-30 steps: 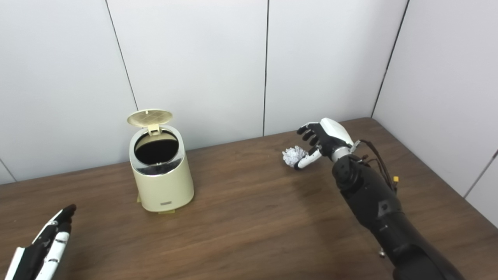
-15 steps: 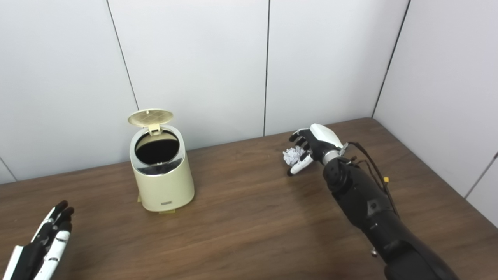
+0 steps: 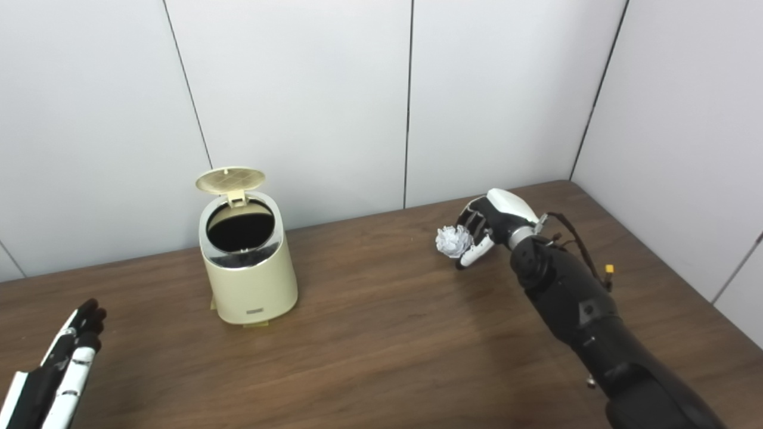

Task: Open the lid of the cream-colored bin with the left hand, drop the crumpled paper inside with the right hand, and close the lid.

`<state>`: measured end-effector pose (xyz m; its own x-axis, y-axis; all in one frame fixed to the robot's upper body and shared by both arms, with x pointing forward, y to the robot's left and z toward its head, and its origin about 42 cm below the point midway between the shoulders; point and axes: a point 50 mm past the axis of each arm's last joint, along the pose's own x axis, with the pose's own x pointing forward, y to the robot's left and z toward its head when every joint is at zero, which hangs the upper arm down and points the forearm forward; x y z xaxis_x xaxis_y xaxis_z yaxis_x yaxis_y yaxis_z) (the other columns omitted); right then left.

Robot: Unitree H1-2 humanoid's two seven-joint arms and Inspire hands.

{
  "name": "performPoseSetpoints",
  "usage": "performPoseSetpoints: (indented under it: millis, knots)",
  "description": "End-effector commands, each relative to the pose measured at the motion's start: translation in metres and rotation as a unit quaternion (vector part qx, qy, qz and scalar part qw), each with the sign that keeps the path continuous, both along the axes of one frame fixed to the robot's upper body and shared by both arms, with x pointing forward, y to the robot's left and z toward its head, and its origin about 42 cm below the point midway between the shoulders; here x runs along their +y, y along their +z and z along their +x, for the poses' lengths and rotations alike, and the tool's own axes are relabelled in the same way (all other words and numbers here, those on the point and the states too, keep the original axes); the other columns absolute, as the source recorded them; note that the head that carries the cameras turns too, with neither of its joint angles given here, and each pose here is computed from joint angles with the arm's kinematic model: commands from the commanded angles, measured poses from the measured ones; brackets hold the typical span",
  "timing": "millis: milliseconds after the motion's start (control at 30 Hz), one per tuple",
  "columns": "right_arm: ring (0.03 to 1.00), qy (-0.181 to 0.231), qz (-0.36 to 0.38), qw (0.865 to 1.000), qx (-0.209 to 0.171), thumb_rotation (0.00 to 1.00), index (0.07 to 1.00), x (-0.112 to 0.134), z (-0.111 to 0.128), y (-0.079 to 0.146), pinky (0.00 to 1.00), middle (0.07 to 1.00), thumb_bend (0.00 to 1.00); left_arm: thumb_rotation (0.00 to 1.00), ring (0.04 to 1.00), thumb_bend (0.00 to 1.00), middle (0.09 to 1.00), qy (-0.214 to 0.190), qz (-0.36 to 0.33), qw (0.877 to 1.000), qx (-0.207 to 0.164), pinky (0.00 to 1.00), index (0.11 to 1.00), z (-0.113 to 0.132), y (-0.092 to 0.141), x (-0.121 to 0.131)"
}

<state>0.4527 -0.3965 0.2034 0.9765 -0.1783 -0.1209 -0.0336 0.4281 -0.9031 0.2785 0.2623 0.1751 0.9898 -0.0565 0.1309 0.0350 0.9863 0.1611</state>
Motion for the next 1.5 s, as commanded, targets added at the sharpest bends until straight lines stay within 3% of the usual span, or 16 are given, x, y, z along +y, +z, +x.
performPoseSetpoints:
  millis: [0, 300, 633, 867, 1033, 1200, 1267, 1467]
  knots:
    - [0.404, 0.02, -0.001, 0.998, -0.055, 0.0, 0.515, 0.0, 0.008, 0.029, 0.41, 0.489, 0.53, 0.78, 0.99, 0.39, 0.965, -0.01, -0.002, 0.999, -0.036, 1.0, 1.0, 0.004, 0.016, -0.003]
    - [0.35, 0.042, 0.005, 0.995, -0.088, 0.0, 0.554, 0.01, 0.007, 0.034, 0.33, 0.465, 0.51, 0.78, 0.988, 0.4, 0.962, -0.006, -0.002, 1.0, -0.03, 1.0, 1.0, 0.005, 0.013, -0.003]
    - [0.355, 0.06, 0.029, 0.988, -0.137, 0.0, 0.558, 0.031, 0.002, 0.048, 0.34, 0.47, 0.51, 0.75, 0.981, 0.42, 0.96, -0.003, 0.001, 1.0, -0.023, 1.0, 1.0, 0.004, 0.008, -0.004]
    - [0.347, 0.143, 0.016, 0.962, -0.233, 0.0, 0.56, 0.074, -0.026, 0.093, 0.33, 0.479, 0.51, 0.71, 0.987, 0.43, 0.961, -0.004, -0.003, 1.0, -0.018, 0.99, 0.993, 0.0, 0.007, -0.004]
    - [0.355, 0.174, 0.024, 0.947, -0.269, 0.0, 0.552, 0.112, -0.046, 0.113, 0.32, 0.488, 0.51, 0.7, 0.985, 0.46, 0.96, -0.005, -0.005, 1.0, -0.017, 1.0, 0.98, -0.001, 0.0, -0.003]
    - [0.356, 0.208, 0.037, 0.929, -0.305, 0.0, 0.545, 0.134, -0.055, 0.123, 0.3, 0.491, 0.51, 0.7, 0.971, 0.51, 0.944, 0.002, 0.002, 1.0, -0.016, 1.0, 0.959, -0.004, -0.006, -0.004]
    - [0.357, 0.219, 0.036, 0.925, -0.31, 0.0, 0.543, 0.141, -0.056, 0.127, 0.34, 0.49, 0.51, 0.71, 0.975, 0.53, 0.946, 0.004, 0.004, 1.0, -0.014, 1.0, 0.956, -0.005, -0.009, -0.004]
    - [0.348, 0.222, 0.023, 0.924, -0.31, 0.0, 0.55, 0.143, -0.052, 0.131, 0.28, 0.484, 0.51, 0.73, 0.958, 0.54, 0.949, 0.005, 0.008, 1.0, -0.016, 0.98, 0.961, -0.006, -0.012, -0.006]
